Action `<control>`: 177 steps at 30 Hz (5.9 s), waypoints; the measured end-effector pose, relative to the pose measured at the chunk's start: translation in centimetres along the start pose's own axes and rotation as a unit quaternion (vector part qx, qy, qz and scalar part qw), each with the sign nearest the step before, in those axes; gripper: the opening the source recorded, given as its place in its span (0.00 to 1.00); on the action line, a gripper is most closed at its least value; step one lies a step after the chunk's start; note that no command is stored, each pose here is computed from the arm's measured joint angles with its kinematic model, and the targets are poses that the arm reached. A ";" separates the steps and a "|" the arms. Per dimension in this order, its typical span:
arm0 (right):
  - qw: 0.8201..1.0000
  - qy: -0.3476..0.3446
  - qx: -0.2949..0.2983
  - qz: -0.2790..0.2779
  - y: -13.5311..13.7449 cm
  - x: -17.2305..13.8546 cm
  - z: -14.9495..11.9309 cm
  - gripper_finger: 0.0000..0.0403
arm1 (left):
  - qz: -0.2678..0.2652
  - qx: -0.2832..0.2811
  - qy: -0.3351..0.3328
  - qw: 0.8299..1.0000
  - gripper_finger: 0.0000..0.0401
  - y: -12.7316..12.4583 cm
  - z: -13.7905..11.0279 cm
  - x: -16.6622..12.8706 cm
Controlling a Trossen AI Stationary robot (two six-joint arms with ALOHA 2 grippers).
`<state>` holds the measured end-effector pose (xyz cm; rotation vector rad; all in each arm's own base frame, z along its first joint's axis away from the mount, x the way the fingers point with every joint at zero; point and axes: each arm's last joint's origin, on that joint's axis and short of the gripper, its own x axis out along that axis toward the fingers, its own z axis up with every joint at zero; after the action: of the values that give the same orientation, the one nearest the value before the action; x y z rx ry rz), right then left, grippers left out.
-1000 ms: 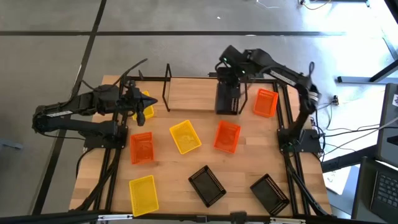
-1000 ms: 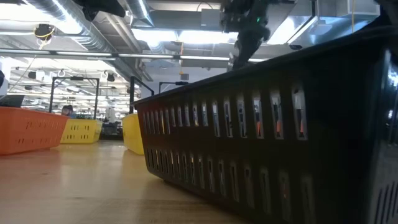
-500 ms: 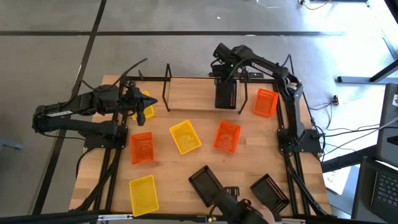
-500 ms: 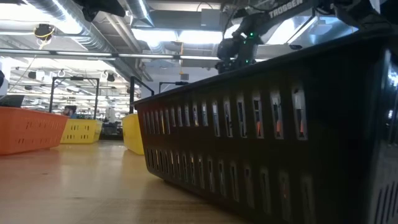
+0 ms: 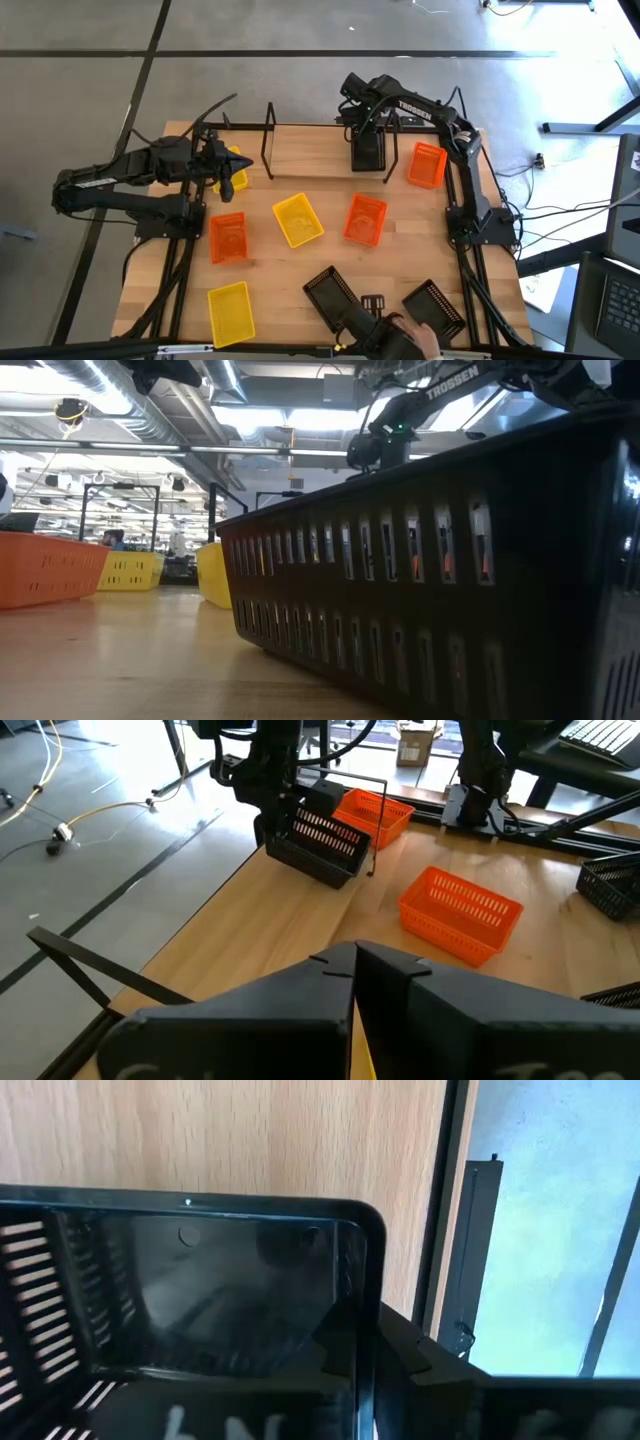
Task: Stack baskets on shelf by color
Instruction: Put the top black bin on the shelf, then put the middle yellow bin on the shelf
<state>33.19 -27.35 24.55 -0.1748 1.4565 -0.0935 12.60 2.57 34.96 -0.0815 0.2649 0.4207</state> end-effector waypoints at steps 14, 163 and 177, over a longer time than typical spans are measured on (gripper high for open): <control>0.999 0.023 0.000 -0.033 -0.2 0.0 -0.1 0.22 | 0.000 0.000 0.001 1.000 0.00 0.0 0.0 0.0; 0.857 -0.020 0.507 0.087 20.7 -4.8 14.4 0.01 | -0.186 0.132 -0.060 0.972 0.00 -0.1 -0.4 -4.6; 0.773 -0.075 0.629 -0.017 11.6 -7.1 10.7 0.01 | -0.186 0.133 -0.060 0.972 0.00 -0.1 -0.4 -4.6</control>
<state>42.52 -14.04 30.58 0.8794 0.9673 -1.0302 8.47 0.62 35.81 0.1557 0.1787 0.0146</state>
